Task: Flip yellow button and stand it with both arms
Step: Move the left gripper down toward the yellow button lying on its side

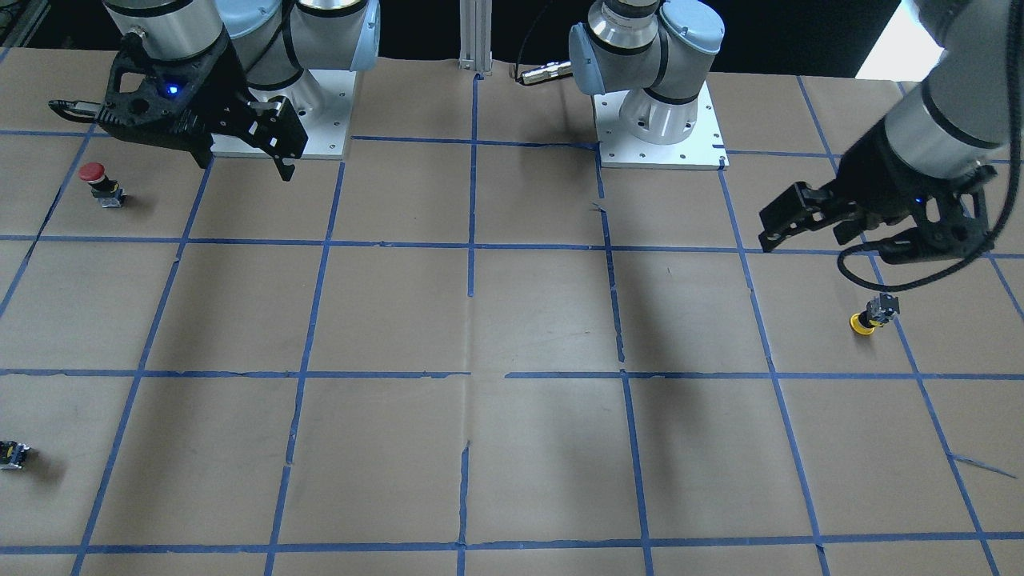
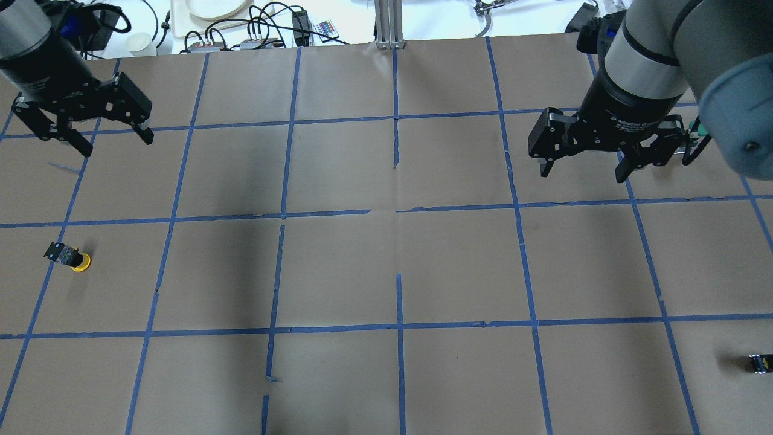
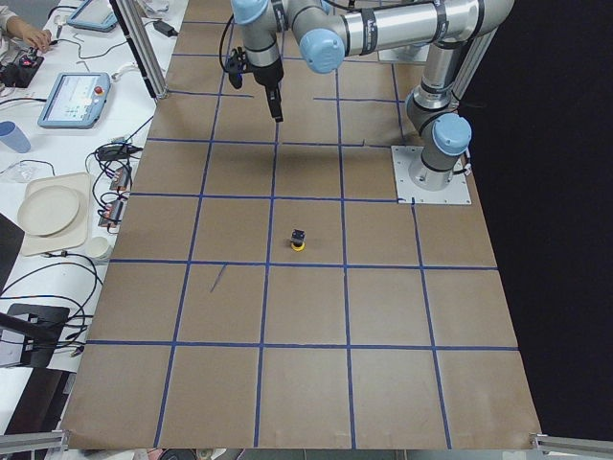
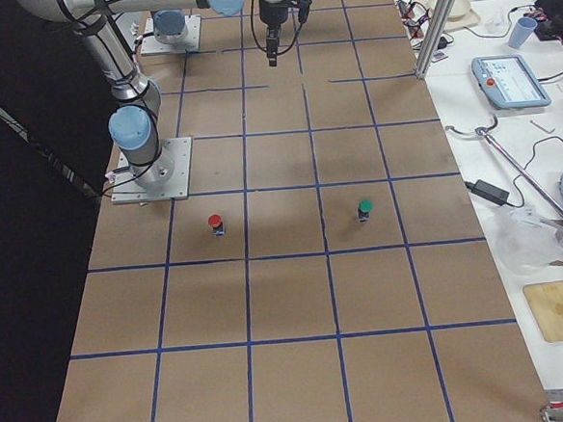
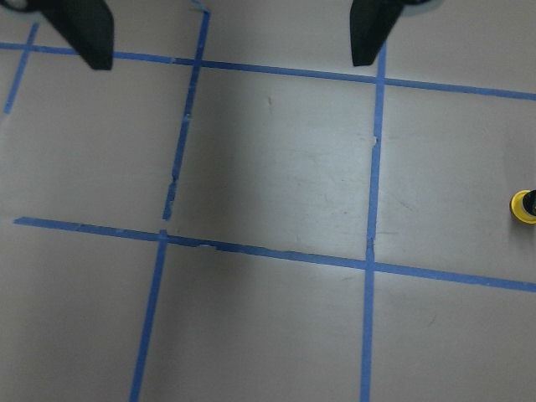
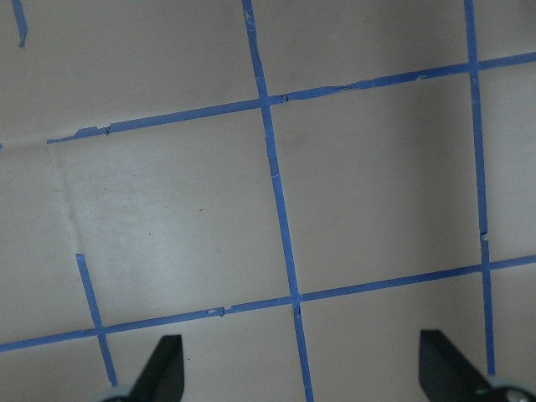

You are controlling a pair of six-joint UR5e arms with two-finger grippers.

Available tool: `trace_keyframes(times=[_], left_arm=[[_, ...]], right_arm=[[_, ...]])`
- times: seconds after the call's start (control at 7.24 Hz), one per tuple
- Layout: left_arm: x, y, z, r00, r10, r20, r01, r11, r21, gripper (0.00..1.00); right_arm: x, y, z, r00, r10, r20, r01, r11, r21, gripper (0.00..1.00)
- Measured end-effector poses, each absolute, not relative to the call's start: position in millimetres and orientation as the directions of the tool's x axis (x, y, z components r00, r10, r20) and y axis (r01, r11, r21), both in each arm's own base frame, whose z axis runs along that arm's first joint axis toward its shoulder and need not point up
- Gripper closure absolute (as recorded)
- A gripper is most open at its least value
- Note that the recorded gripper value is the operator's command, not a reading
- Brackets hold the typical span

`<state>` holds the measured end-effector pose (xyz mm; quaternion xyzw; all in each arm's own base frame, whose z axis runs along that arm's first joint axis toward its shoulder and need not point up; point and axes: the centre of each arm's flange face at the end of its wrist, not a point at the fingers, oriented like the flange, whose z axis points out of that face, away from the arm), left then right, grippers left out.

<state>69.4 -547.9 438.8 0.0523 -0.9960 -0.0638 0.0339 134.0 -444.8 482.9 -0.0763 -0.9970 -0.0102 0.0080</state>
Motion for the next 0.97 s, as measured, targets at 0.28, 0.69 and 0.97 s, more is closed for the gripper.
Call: trace_keyframes(times=[0.28, 0.69, 0.97], left_arm=[[155.7, -540.4, 384.0, -0.996, -0.057, 0.061, -0.051, 0.994, 0.098, 0.01], [299.7, -508.9, 305.3, -0.996, 0.047, 0.071, 0.051, 0.997, 0.057, 0.01], [315.1, -493.8, 260.1, -0.993, 0.069, 0.093, 0.076, 0.994, 0.074, 0.01]], right_arm=[[134.0, -445.3, 483.7, -0.988, 0.153, 0.016, 0.153, 0.988, 0.012, 0.0], [133.8, -445.7, 483.7, -0.988, 0.154, 0.018, 0.154, 0.988, 0.01, 0.0], [133.7, -445.9, 483.6, -0.988, 0.154, 0.019, 0.154, 0.988, 0.01, 0.0]])
